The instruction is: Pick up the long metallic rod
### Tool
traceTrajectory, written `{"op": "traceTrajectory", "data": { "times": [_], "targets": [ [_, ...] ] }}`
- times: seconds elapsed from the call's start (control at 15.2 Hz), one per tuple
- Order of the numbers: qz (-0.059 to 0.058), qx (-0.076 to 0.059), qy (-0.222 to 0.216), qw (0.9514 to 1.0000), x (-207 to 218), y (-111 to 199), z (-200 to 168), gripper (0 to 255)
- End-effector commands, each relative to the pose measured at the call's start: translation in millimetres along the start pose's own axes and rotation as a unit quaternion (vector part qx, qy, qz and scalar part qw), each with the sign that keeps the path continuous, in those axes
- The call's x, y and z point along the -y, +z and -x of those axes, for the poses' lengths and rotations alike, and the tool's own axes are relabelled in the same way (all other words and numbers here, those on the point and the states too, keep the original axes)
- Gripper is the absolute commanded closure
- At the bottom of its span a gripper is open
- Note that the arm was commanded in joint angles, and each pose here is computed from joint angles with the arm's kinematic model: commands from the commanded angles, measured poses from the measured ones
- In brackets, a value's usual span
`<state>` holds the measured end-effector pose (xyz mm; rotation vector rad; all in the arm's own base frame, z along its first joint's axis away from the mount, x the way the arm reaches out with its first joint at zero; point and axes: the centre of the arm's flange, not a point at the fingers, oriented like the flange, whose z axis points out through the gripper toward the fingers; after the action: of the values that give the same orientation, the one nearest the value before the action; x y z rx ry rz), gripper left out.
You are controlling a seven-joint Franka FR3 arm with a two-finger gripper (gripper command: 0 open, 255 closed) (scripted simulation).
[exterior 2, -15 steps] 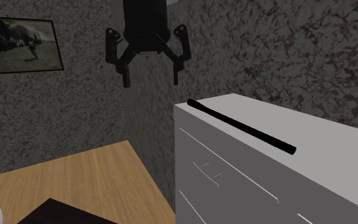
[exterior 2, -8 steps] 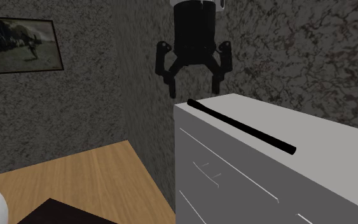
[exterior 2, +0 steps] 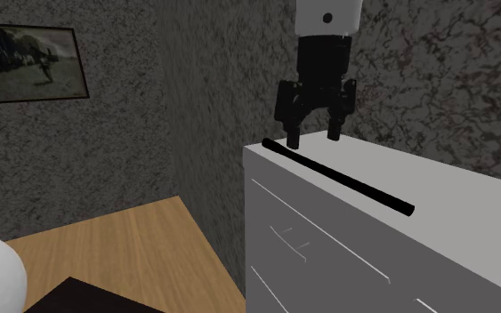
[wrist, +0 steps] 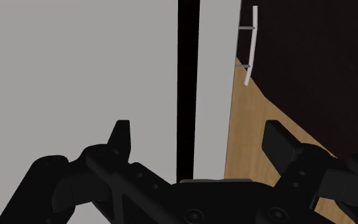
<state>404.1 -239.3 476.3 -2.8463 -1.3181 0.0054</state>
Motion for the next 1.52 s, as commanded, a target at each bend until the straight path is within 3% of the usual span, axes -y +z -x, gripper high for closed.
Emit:
{"op": "traceTrajectory", "data": {
  "times": [0.0, 0.46, 0.53, 1.12, 1.45],
  "targets": [
    [0.001, -0.002, -0.006, 1.0, -4, 8, 1, 0],
    [0.001, -0.002, -0.006, 1.0, -4, 37, 1, 0],
    [0.001, -0.002, -0.006, 1.0, -4, 38, 1, 255],
    [0.001, -0.002, -0.006, 1.0, -4, 37, 1, 255],
    [0.001, -0.002, -0.006, 1.0, -4, 11, 1, 255]
  ]
}}
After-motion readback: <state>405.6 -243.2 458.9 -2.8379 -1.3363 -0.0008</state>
